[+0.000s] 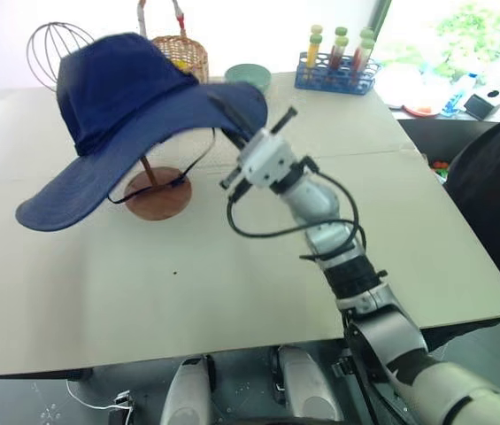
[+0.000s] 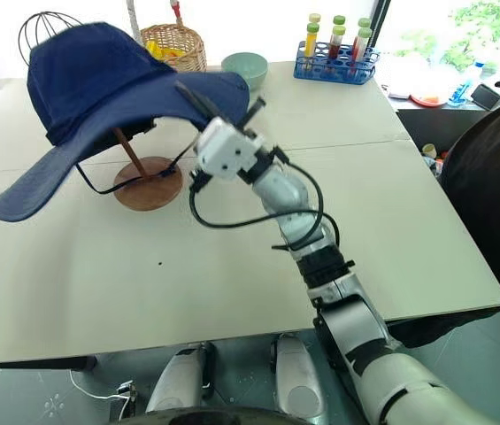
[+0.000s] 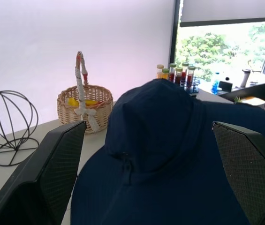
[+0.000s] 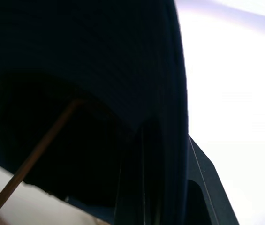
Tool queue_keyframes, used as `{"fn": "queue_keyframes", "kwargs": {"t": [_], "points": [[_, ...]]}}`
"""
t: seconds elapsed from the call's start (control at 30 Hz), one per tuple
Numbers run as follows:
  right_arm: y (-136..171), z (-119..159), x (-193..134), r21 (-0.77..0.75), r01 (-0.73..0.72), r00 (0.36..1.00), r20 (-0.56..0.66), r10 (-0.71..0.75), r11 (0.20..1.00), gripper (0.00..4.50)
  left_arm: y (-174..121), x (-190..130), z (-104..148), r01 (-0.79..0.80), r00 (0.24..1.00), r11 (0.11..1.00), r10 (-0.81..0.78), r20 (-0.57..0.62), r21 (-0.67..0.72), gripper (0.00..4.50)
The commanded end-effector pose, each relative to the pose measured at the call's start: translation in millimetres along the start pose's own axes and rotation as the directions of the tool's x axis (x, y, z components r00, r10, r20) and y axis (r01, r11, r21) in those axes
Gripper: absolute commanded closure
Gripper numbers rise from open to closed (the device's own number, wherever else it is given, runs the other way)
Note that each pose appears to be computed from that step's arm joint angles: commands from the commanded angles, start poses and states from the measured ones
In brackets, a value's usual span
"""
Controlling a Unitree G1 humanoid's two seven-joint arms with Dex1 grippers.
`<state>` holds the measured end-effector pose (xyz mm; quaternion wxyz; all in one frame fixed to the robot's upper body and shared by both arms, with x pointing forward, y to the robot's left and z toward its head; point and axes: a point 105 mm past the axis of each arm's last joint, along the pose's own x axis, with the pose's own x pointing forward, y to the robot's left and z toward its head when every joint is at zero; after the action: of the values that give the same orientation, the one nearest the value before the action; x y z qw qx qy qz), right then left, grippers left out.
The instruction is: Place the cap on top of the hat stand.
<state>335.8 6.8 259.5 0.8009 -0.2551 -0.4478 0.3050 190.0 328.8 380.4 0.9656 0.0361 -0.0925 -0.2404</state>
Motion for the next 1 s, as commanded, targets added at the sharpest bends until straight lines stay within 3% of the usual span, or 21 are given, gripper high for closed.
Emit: {"fn": "queue_keyframes", "kwargs": {"t": [0.03, 0.4, 0.53, 0.7, 0.8, 0.9, 1.0], "points": [[1, 12, -5, -0.107, -0.007, 0.997, 0.071, 0.015, 0.994, 4.47, -4, 3, 10, 0.02, 1.0, 0.999, -0.02, -0.004, 0.045, 0.0], [44, -17, -43, -0.305, -0.164, 0.983, 0.023, 0.179, 0.938, 4.47, -8, 10, -27, 0.089, 0.981, 0.996, -0.084, -0.174, 0.022, 0.0], [47, -22, -43, -0.332, -0.171, 0.983, 0.011, 0.186, 0.928, 4.47, -7, 5, -47, 0.098, 0.965, 0.995, -0.091, -0.247, 0.017, 0.0], [36, -18, -36, -0.344, -0.166, 0.982, 0.024, 0.185, 0.924, 4.47, -6, 4, -53, 0.107, 0.96, 0.994, -0.096, -0.264, 0.025, 0.0], [31, -11, -35, -0.334, -0.185, 0.977, 0.042, 0.21, 0.924, 3.61, -6, 5, -56, 0.114, 0.958, 0.993, -0.102, -0.27, 0.028, 0.0], [30, -1, -36, -0.352, -0.217, 0.966, 0.06, 0.253, 0.91, 2.18, -4, 8, -54, 0.118, 0.961, 0.992, -0.107, -0.254, 0.031, 0.0], [29, 5, -42, -0.339, -0.257, 0.955, 0.057, 0.292, 0.905, 2.18, -2, 11, -52, 0.127, 0.962, 0.991, -0.116, -0.248, 0.032, 0.0]]}}
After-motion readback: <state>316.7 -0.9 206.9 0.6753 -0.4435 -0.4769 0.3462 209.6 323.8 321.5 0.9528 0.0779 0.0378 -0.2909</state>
